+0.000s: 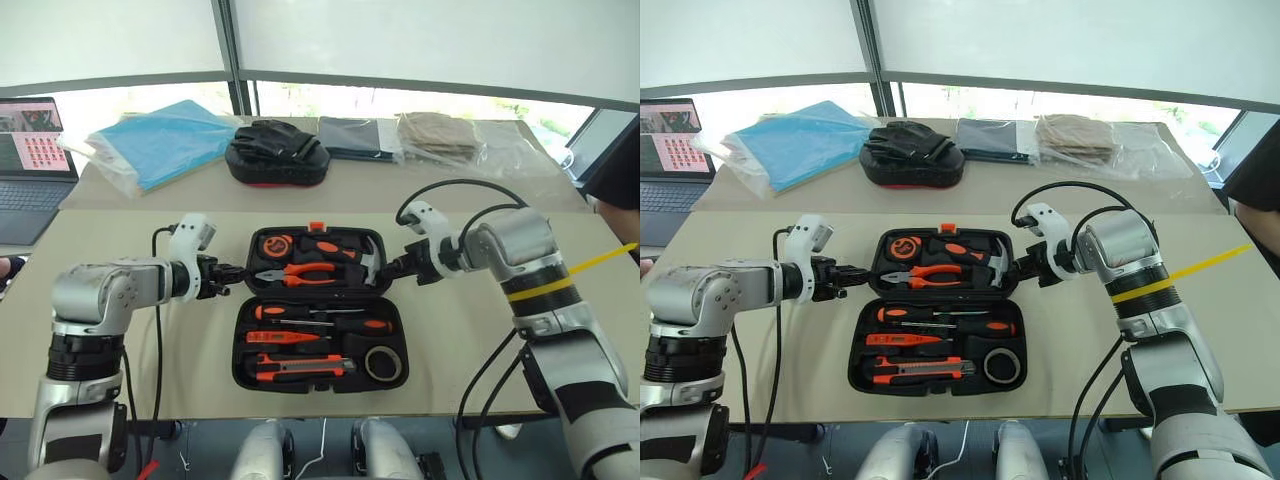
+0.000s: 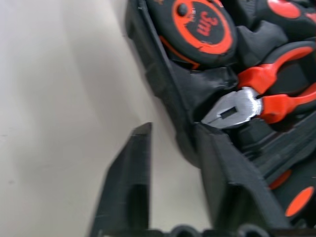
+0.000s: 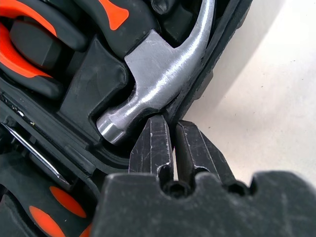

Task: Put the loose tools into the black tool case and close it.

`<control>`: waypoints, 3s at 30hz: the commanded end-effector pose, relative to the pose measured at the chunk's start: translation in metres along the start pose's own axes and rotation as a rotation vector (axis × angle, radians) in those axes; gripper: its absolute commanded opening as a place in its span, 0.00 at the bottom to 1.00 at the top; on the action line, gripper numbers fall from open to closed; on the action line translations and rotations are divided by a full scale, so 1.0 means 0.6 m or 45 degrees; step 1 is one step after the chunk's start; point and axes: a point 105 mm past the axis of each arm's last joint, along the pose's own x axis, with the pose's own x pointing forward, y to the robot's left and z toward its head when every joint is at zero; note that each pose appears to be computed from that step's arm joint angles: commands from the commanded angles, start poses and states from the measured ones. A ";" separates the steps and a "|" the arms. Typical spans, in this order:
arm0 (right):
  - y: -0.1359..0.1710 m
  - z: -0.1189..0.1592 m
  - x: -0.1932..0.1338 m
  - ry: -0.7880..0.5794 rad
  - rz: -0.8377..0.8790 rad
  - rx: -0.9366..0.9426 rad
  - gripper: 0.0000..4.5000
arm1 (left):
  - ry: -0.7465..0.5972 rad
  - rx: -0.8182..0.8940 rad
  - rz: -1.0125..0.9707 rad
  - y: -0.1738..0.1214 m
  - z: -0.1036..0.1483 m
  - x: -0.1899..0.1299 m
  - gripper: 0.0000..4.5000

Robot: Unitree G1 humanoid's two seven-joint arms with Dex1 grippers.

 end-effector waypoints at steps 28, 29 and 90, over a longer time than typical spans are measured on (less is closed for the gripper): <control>-0.004 -0.129 -0.067 -0.630 -0.173 -1.580 0.23 | -0.449 1.335 -0.280 -0.021 -0.137 -0.096 0.44; -0.007 -0.136 -0.069 -0.621 -0.185 -1.577 0.31 | -0.426 1.325 -0.266 -0.013 -0.142 -0.099 0.52; 0.084 -0.123 -0.068 -0.480 0.257 -1.054 0.00 | -0.419 0.671 -0.474 -0.049 0.016 -0.063 0.02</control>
